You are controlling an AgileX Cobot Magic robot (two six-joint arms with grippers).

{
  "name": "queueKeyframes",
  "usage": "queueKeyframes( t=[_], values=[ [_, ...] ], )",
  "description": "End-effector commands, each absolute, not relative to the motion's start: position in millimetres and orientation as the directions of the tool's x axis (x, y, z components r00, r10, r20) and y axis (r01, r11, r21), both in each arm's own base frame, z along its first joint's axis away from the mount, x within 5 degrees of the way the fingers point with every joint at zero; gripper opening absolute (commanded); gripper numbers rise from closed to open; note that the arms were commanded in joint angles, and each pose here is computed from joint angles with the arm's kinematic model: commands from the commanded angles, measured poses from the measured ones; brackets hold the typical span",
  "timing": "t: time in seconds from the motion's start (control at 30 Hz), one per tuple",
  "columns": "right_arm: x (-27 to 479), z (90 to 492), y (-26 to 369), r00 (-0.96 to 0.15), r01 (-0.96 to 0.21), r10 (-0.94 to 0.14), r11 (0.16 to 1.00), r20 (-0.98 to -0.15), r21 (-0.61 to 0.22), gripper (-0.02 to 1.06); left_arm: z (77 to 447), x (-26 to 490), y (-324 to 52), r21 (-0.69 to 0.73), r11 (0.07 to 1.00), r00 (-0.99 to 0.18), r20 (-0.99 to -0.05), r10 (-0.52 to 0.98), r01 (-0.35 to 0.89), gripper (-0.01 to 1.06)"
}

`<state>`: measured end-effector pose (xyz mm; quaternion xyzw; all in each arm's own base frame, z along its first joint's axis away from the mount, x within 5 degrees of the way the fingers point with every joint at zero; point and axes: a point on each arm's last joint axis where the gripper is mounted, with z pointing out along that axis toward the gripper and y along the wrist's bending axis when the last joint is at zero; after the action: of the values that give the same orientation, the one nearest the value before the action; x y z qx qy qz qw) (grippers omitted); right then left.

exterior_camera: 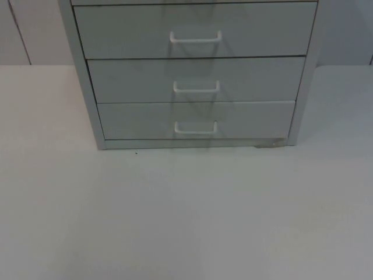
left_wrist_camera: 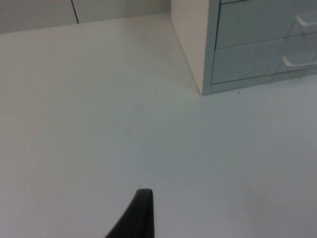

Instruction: Open the drawer with the left hand, place the block into the drawer with the right hand, then close the drawer with the left hand.

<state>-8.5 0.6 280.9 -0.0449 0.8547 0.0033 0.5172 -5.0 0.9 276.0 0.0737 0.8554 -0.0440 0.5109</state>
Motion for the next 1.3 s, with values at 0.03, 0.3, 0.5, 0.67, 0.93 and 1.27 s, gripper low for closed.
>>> queueKeyframes(
  t=[0.03, 0.3, 0.5, 0.67, 0.93, 1.27],
  values=[
    [-7.4, 280.1, 0.5, -0.453, -0.078, -0.076, 0.996, -0.888, -0.045, 1.05, 274.8, -5.1, -0.2, -0.011, 0.984, -0.467, -0.881, 0.074, 0.175, 1.05],
    [-7.4, 280.1, 0.5, -0.454, -0.074, -0.074, 0.996, -0.888, -0.045, 1.05, 274.8, -5.1, -0.2, -0.011, 0.984, -0.467, -0.881, 0.074, 0.175, 1.05],
    [-7.4, 280.1, 0.6, -0.454, -0.063, -0.069, 0.997, -0.888, -0.045, 1.05, 274.8, -5.1, -0.2, -0.011, 0.984, -0.467, -0.881, 0.074, 0.175, 1.05],
    [-7.4, 280.1, 0.6, -0.454, -0.063, -0.069, 0.997, -0.888, -0.045, 1.05, 274.8, -5.1, -0.2, -0.011, 0.984, -0.467, -0.881, 0.074, 0.175, 1.05],
    [-7.4, 280.1, 0.6, -0.454, -0.063, -0.069, 0.997, -0.888, -0.045, 1.05, 274.8, -5.1, -0.2, -0.011, 0.986, -0.468, -0.881, 0.07, 0.167, 1.05],
    [-7.4, 280.1, 0.6, -0.454, -0.063, -0.069, 0.997, -0.888, -0.045, 1.05, 274.8, -5.0, -0.7, -0.008, 0.999, -0.473, -0.881, 0.009, 0.034, 1.05]
  ],
)
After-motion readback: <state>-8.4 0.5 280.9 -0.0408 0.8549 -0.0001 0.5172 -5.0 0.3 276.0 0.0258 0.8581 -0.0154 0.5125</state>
